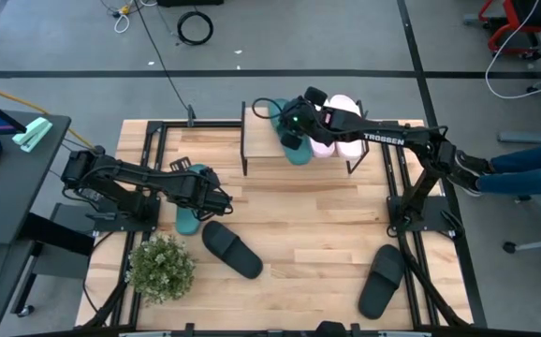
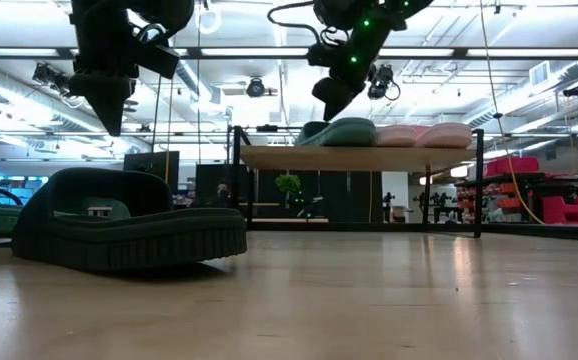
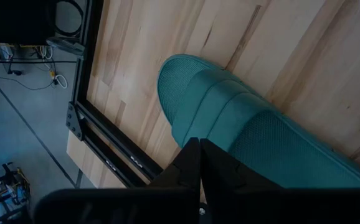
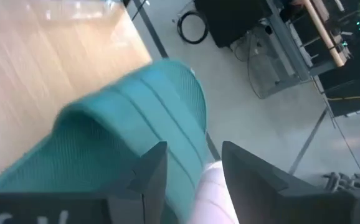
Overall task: Pick and place slides into the shelf
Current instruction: Put the right green slipper on the shelf
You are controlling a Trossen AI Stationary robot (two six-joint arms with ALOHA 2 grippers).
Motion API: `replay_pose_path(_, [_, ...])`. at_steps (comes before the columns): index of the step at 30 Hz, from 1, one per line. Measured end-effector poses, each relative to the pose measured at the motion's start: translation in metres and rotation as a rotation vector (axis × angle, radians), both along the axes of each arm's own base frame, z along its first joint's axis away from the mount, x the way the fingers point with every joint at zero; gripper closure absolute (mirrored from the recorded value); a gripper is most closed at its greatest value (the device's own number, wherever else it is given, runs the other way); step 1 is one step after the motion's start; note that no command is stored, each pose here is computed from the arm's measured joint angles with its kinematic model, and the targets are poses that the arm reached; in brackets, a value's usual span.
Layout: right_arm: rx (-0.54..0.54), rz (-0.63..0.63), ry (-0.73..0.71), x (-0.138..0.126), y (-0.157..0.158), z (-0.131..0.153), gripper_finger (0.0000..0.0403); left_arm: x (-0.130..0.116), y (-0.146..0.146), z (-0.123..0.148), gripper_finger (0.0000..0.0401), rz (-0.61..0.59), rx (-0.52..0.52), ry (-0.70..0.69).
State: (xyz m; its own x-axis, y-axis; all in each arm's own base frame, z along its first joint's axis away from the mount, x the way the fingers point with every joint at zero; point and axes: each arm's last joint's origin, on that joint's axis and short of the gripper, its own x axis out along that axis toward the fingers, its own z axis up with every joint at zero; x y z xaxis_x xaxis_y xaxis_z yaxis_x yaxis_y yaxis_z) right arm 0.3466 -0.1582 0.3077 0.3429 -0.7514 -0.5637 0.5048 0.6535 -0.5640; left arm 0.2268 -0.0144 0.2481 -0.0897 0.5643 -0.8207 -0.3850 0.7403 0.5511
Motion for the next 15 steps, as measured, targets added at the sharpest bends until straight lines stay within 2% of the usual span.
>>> replay_pose_path(6, [-0.004,-0.039,0.095,-0.003,0.013,-0.005,0.0244,0.0,0.0,0.0,0.0377,0.001,0.0,0.0])
replay_pose_path(10, [0.016,-0.005,0.143,-0.002,0.026,-0.008,0.0244,0.0,0.0,0.0,0.0381,0.001,0.0,-0.001])
replay_pose_path(15, [0.022,0.045,0.136,0.005,0.047,-0.009,0.0244,0.001,0.0,0.0,0.0387,0.001,-0.001,-0.006])
